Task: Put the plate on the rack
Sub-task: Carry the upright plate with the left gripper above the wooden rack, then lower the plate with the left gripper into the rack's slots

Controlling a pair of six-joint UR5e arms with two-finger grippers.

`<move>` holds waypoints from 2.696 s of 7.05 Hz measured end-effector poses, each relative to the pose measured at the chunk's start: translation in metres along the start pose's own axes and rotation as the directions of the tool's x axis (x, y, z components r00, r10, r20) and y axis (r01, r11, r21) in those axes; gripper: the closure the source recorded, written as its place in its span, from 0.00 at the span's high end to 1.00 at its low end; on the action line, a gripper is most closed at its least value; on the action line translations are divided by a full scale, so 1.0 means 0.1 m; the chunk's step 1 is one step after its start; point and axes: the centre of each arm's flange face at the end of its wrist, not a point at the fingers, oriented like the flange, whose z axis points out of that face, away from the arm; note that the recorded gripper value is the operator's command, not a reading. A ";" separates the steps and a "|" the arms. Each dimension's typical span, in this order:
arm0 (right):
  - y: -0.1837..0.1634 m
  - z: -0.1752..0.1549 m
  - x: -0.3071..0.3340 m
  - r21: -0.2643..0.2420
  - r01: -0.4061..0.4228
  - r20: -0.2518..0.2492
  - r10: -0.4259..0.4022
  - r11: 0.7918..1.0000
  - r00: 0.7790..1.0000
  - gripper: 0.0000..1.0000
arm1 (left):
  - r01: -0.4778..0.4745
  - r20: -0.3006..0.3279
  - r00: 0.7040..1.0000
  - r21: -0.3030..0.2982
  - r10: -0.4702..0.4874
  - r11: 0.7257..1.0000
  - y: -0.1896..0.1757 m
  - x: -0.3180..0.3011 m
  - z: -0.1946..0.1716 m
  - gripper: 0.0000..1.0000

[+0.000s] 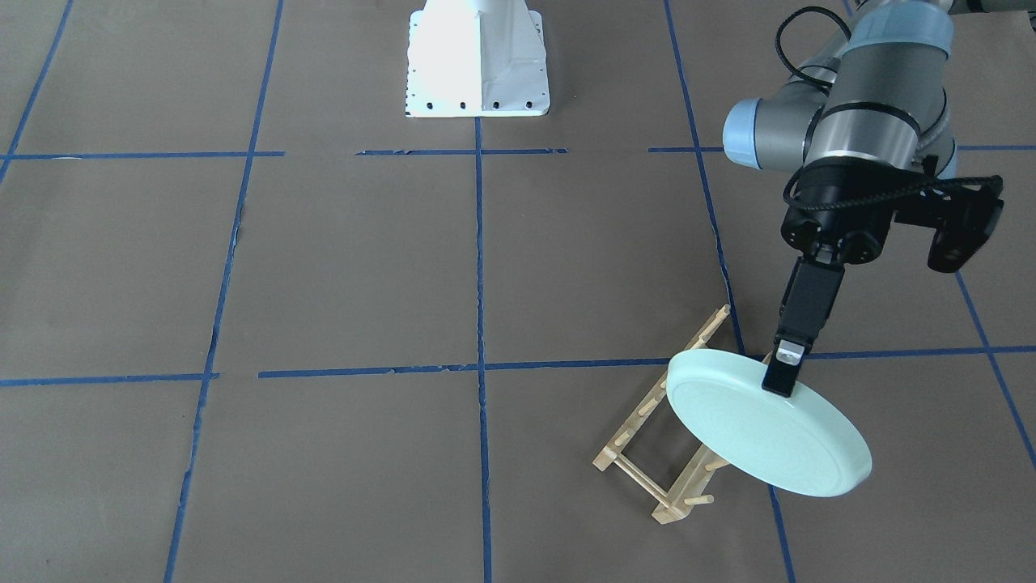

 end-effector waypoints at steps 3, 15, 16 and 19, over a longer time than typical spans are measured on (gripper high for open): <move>0.00 0.00 0.00 0.000 0.000 0.000 0.000 1.000 1.000 1.00 | 0.018 0.007 1.000 0.041 -0.018 0.999 -0.09 -0.14 0.22 0.00; 0.00 0.00 0.00 0.000 0.001 0.000 -0.001 1.000 1.000 1.00 | 0.027 0.041 0.999 0.005 -0.027 1.000 0.59 -0.66 0.25 0.00; 0.00 0.00 0.00 0.000 0.000 0.000 0.000 1.000 1.000 1.00 | 0.026 0.046 0.999 0.007 -0.026 1.000 0.61 -0.71 0.26 0.00; 0.00 0.00 0.00 0.000 0.000 0.000 0.000 1.000 1.000 1.00 | 0.025 0.056 0.998 0.006 -0.025 1.000 0.62 -0.80 0.28 0.58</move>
